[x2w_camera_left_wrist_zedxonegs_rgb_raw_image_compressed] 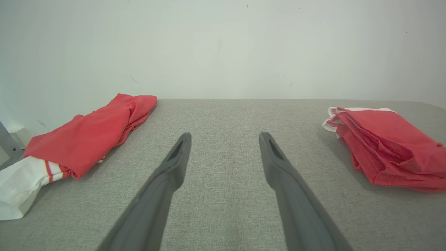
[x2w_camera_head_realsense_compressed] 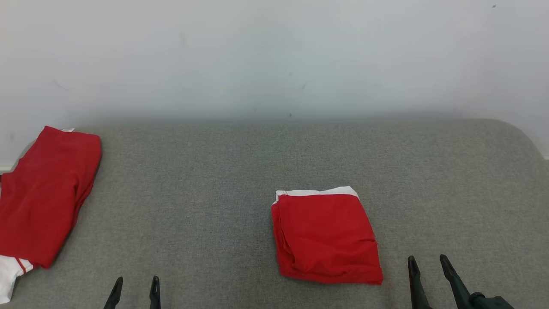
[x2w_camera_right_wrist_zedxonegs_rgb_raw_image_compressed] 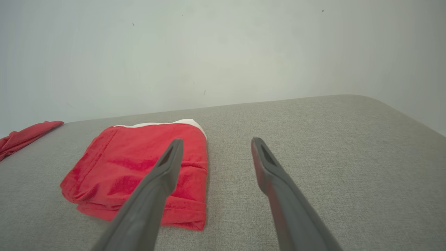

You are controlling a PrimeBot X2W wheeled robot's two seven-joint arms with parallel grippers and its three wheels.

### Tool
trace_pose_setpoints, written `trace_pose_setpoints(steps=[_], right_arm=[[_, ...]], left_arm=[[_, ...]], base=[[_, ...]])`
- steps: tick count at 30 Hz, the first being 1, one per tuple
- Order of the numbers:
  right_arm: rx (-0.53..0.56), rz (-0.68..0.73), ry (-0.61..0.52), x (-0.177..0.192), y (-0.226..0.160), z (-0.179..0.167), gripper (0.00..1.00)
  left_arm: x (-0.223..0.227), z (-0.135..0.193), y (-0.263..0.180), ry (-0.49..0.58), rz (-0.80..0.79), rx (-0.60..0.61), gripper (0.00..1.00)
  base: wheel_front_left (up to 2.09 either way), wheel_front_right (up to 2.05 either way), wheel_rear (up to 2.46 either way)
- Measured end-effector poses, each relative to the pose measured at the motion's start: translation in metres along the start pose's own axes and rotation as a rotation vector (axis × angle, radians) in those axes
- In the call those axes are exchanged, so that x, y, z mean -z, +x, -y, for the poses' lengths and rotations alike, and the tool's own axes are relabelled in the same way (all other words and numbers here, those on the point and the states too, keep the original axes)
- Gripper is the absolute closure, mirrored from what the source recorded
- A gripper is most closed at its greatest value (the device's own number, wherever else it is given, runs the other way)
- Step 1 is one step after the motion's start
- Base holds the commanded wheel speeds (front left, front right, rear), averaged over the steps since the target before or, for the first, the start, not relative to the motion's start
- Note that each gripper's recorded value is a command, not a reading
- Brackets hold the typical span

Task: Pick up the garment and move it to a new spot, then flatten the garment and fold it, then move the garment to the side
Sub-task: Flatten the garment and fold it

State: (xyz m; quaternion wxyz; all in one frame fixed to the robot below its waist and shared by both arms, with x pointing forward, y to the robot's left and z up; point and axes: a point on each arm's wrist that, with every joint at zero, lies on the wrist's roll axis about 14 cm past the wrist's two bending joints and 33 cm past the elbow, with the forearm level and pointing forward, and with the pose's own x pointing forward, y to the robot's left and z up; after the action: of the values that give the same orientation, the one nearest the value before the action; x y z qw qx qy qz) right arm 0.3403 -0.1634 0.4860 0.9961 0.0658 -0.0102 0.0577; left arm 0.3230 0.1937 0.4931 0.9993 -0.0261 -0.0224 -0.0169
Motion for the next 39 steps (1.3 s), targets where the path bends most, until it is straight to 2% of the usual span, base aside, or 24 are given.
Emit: trace_pose_setpoints(steps=[39], right_arm=[[-0.002, -0.019, 0.000, 0.0060, 0.0011, -0.0008, 0.00]], left_arm=[[0.0046, -0.0011, -0.0005, -0.005, -0.015, -0.006, 0.00]], base=[[0.00, 0.00, 0.00]])
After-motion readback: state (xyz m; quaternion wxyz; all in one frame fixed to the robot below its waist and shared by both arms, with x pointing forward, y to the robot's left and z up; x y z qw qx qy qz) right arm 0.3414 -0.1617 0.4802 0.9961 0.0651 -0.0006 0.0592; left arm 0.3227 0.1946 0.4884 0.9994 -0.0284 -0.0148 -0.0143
